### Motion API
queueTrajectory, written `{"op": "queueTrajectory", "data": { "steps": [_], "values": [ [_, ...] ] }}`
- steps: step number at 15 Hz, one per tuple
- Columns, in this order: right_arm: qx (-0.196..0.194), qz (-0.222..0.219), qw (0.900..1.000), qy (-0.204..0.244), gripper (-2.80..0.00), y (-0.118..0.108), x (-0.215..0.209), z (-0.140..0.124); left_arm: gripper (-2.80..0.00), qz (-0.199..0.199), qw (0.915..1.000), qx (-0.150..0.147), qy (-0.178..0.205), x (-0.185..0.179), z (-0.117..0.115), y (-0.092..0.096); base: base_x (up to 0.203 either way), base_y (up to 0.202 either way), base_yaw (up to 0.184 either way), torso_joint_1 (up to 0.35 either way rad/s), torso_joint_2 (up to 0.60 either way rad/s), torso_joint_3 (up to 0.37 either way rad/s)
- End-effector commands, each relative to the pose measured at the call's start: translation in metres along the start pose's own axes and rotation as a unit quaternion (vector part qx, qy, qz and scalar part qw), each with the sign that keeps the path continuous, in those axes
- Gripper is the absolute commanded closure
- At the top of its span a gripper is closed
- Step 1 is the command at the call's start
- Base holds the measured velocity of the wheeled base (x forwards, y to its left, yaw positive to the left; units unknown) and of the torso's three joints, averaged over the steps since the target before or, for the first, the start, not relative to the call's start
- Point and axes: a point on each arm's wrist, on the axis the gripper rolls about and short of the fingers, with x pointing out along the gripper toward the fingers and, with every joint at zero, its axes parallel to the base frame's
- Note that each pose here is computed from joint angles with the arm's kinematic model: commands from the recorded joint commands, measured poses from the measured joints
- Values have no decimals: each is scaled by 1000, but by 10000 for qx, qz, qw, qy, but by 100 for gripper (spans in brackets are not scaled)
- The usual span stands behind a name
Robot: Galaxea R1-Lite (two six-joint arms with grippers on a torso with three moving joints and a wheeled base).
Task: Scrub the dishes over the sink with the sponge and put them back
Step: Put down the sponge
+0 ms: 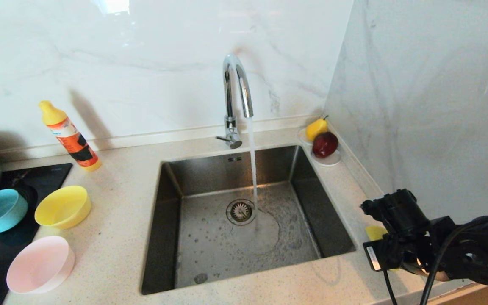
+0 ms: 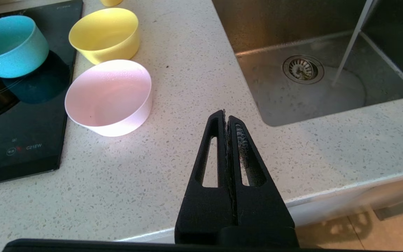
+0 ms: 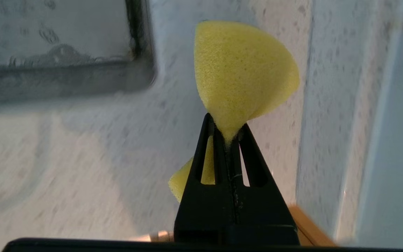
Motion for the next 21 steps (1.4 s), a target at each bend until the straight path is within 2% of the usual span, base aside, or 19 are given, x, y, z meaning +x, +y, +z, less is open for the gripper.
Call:
{"op": "queueTrajectory", "data": {
  "steps": [1,8,21],
  "values": [
    [71,20,10000,-19,0,0,8,3,0,-2,10000,3,10,0,0,0,0,0,0,0,0,0],
    [-34,46,9998,-179,0,4,19,9,0,-2,10000,2,17,0,0,0,0,0,0,0,0,0],
    [143,-17,9992,-366,0,-1,30,19,0,-2,10000,2,15,0,0,0,0,0,0,0,0,0]
  ]
}}
